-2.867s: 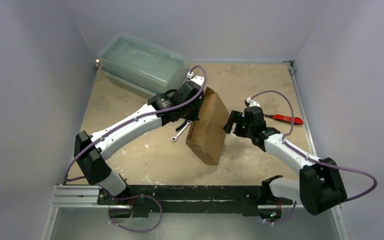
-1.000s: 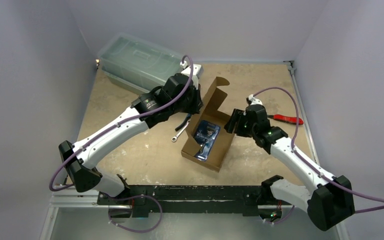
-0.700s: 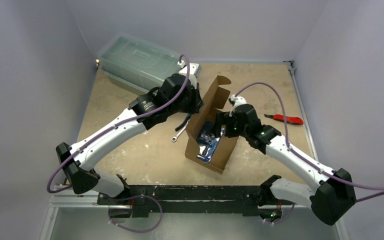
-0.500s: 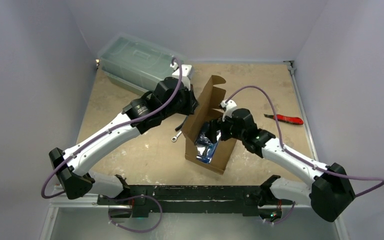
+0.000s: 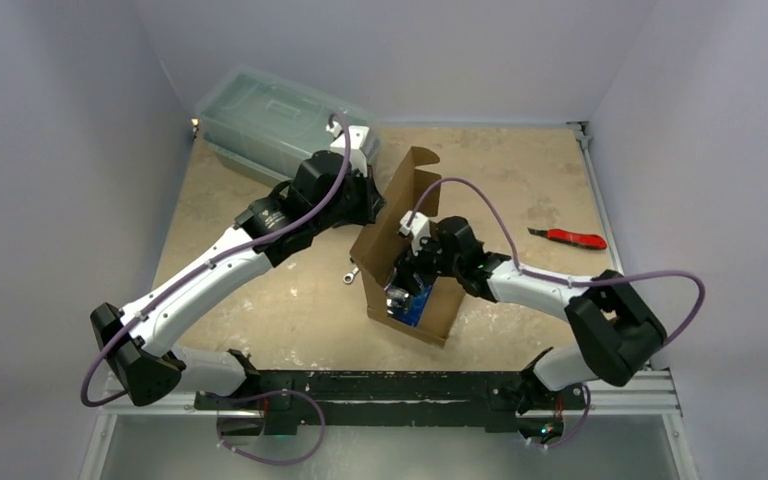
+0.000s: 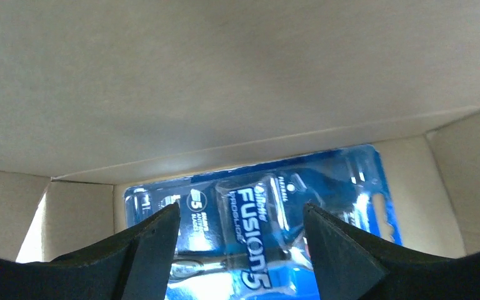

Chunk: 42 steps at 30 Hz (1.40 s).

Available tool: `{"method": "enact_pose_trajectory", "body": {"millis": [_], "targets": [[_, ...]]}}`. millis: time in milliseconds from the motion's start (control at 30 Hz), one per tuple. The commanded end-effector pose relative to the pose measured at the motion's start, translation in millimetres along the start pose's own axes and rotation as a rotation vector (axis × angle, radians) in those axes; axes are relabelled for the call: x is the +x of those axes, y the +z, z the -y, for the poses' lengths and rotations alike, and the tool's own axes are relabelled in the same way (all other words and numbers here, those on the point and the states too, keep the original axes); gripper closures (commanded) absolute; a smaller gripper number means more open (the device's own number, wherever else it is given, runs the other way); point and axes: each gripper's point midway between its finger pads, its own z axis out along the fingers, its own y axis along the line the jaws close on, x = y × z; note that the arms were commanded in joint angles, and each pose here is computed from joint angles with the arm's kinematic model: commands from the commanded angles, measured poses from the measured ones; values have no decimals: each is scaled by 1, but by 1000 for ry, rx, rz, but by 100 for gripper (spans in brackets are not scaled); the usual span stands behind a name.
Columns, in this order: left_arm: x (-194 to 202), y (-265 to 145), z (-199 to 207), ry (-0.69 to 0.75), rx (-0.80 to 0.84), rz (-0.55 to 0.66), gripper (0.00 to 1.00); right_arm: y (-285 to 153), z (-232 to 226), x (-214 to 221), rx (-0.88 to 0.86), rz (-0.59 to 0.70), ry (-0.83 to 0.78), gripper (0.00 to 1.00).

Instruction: Unpack the express box

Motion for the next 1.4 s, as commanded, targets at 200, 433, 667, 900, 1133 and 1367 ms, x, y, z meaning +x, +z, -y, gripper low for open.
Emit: {"method": "enact_pose_trajectory", "body": {"millis": [200,433,667,900,1133,1367], "targets": [[-35,-16,-5,43,30,106,100,35,-3,-5,15,4,-107,26],[-36,-15,-13,50,24,100,100,43,6,4,100,-39,-71,30],[-33,-11,-11,44,40,87,100,46,5,2,120,-26,-94,52],[-32,-13,-13,39,34,89,100,47,1,-3,148,-26,-145,62],[-24,-8,-20,44,9,72,100,13,0,-43,205,104,-114,67],[-12,-1,-21,37,10,32,100,-22,23,-58,383,133,-16,72]]}}
